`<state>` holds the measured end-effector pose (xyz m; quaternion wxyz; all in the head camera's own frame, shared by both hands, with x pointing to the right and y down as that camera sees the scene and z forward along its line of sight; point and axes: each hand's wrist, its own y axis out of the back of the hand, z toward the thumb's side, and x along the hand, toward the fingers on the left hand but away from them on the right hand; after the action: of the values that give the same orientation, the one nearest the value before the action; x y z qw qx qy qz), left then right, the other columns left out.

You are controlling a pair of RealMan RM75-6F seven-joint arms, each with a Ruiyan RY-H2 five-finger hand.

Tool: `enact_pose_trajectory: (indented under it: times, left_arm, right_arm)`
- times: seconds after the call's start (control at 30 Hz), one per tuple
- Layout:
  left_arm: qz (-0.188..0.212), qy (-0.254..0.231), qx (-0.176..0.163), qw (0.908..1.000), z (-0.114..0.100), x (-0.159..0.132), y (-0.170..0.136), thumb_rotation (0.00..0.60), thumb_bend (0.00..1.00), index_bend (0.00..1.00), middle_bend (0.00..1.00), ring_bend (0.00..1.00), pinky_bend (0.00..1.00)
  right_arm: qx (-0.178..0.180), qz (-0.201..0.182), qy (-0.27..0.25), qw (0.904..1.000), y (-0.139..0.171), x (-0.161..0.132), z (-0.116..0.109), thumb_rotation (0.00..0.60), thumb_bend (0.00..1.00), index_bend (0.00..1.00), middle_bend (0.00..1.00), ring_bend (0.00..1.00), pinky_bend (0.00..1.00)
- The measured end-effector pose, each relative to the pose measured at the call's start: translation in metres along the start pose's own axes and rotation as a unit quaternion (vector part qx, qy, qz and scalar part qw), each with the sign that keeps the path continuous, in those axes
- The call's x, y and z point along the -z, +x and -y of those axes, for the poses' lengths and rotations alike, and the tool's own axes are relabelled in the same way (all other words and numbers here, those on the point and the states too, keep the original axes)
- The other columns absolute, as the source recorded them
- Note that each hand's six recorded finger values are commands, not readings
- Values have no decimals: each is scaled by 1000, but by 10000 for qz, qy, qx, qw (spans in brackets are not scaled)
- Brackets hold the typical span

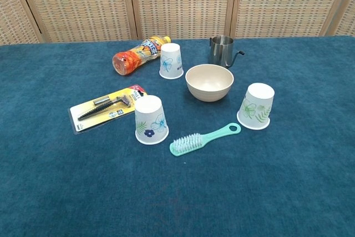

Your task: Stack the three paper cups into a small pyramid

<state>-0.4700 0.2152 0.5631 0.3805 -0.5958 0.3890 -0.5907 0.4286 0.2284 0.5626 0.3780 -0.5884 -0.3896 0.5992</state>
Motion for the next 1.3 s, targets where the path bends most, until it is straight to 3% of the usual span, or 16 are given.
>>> enact_pose_trajectory:
  times: [1.03,1.3]
  left_arm:
    - [197,116,99,9997,4,-16,15,600,258,0,0,0,0]
    - [133,-44,103,9998,6,-19,15,600,258,0,0,0,0]
  right_arm:
    - [-100,18,-34,9999,-2,1,4,600,96,0,0,0,0]
    - [-112,-9,-56,9999,-3,0,6,600,96,0,0,0,0]
